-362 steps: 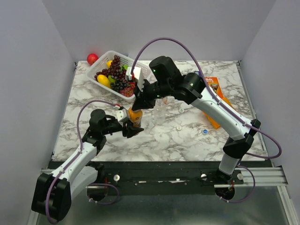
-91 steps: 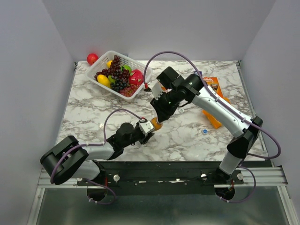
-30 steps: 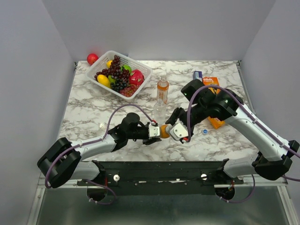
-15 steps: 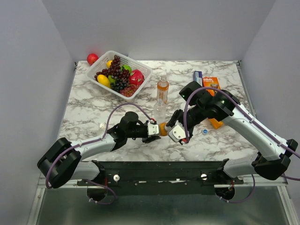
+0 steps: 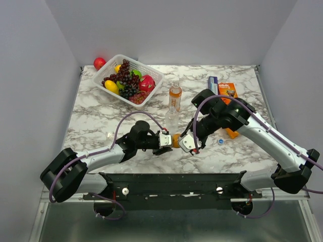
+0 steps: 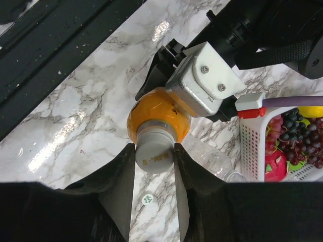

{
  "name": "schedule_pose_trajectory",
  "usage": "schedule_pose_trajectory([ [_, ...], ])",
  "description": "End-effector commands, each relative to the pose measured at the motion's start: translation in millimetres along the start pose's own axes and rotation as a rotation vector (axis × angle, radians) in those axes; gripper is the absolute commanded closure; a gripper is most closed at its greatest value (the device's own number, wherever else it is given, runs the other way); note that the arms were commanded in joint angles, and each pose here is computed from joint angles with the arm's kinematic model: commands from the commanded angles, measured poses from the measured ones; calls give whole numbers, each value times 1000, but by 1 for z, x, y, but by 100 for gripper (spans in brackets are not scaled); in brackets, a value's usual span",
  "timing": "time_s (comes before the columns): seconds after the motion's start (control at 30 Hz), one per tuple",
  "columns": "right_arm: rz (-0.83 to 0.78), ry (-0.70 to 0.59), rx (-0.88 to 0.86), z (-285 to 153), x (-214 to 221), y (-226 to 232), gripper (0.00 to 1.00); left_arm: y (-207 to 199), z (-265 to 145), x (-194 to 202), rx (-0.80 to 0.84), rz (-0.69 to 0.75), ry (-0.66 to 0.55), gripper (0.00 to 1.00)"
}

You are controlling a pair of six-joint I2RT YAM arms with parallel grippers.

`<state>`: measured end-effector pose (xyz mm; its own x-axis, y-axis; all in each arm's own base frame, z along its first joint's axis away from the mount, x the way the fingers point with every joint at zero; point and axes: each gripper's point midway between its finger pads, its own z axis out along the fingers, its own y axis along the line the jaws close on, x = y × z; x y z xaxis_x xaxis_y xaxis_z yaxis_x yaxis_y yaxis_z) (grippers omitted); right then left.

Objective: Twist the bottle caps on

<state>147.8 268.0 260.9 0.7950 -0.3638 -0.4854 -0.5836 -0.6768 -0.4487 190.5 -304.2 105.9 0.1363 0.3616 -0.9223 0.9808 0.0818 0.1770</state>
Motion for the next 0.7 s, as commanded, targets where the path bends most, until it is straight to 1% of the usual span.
schedule_pose_trajectory([
  [0.0, 153, 66, -88, 7, 15, 29, 65, 12, -1, -35, -25, 58, -101, 100],
  [0.03, 179, 74, -78, 8, 17, 26, 69, 15, -1, -36, -40, 56, -99, 100],
  [0.1, 289, 87, -52, 11, 20, 20, 73, 21, -3, -37, -75, 61, -103, 100],
  [0.13, 345, 96, -57, 15, 23, 14, 77, 25, -5, -40, -103, 44, -107, 100],
  [0.17, 479, 111, -51, 17, 24, 13, 79, 36, -7, -39, -171, 26, -99, 100],
  [0.23, 663, 113, -51, 23, 30, -1, 82, 49, -14, -48, -259, -3, -123, 100],
  [0.27, 851, 93, -78, 27, 24, 1, 85, 65, -20, -45, -364, -23, -106, 100],
  [0.33, 1050, 76, -129, 29, 24, 0, 87, 78, -28, -50, -456, -35, -100, 100],
  [0.37, 1204, 61, -217, 35, 20, 3, 88, 83, -31, -49, -489, -34, -85, 100],
  [0.4, 1274, 53, -241, 37, 21, 4, 89, 93, -38, -47, -558, -39, -57, 100],
  [0.43, 1331, 37, -248, 37, 26, 4, 90, 97, -42, -49, -591, -37, -55, 100],
  [0.5, 1380, 13, -238, 40, 30, 1, 91, 106, -51, -45, -662, -35, -24, 100],
  [0.53, 1417, 6, -230, 38, 34, -2, 92, 109, -55, -46, -686, -33, -20, 100],
  [0.57, 1498, -17, -242, 37, 31, -5, 93, 112, -59, -45, -714, -37, -9, 100],
  [0.67, 1615, -65, -239, 35, 35, -19, 99, 119, -68, -41, -776, -36, 26, 100],
])
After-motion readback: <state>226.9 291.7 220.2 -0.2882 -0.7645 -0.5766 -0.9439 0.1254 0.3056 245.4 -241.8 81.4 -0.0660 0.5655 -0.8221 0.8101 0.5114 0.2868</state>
